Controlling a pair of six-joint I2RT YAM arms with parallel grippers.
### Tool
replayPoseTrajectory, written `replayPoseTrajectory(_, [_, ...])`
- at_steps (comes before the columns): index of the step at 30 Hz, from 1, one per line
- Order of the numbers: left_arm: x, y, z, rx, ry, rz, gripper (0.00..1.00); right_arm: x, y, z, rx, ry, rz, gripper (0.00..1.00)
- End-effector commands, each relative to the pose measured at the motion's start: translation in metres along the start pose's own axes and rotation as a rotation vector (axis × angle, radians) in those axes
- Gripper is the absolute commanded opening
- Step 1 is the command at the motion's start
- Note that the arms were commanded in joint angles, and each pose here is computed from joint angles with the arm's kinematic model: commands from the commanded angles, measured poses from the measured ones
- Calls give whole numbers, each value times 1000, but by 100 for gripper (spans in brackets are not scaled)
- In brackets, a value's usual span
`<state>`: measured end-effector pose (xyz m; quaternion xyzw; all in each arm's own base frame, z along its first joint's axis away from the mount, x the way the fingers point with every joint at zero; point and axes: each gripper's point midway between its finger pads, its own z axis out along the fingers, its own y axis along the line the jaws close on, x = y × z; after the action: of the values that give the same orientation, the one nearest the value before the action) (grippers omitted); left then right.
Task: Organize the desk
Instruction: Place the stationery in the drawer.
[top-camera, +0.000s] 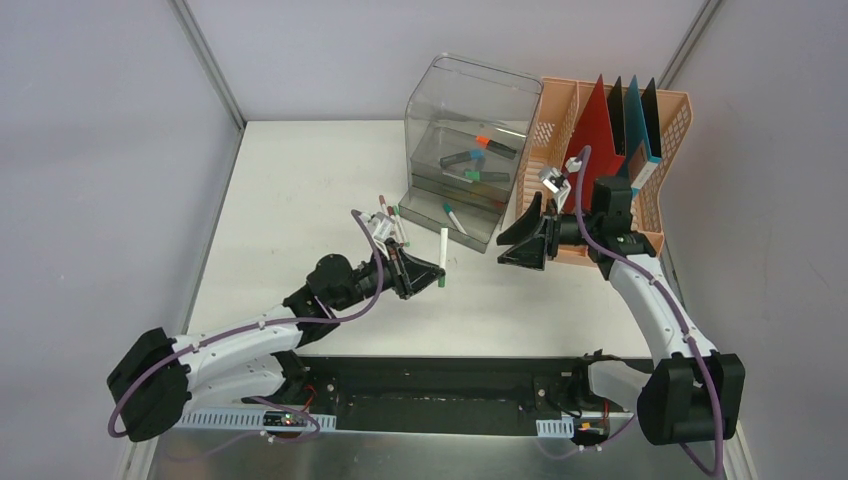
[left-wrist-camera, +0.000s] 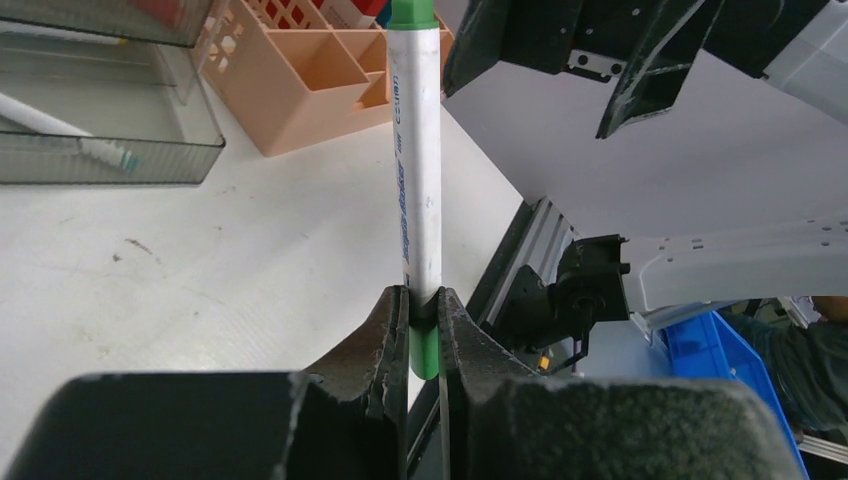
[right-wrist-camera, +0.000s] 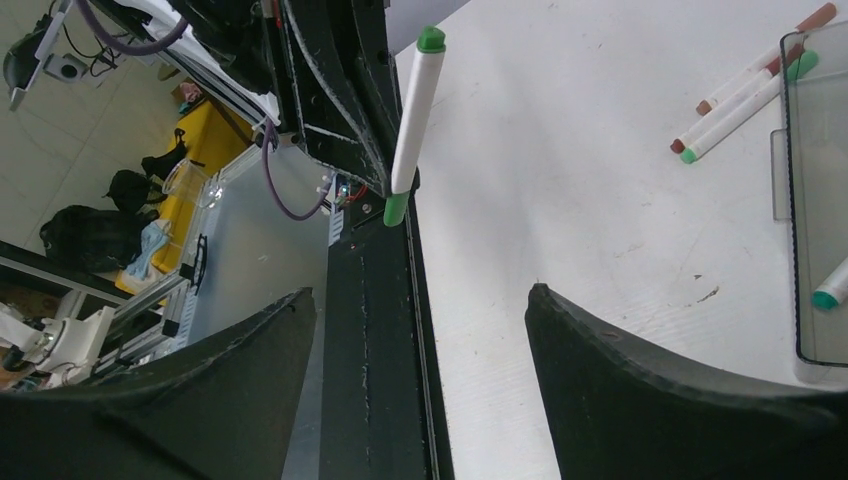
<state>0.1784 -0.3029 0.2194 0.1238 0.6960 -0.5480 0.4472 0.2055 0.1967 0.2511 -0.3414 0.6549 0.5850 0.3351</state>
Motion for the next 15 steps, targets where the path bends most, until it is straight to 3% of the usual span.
replayPoseTrajectory(1, [-35, -32, 19, 78, -132, 71, 0, -6, 5, 1, -20, -18, -12, 80])
replayPoseTrajectory(15, [-13, -56, 79, 122, -104, 98, 0, -3, 6, 7, -28, -7, 27, 76])
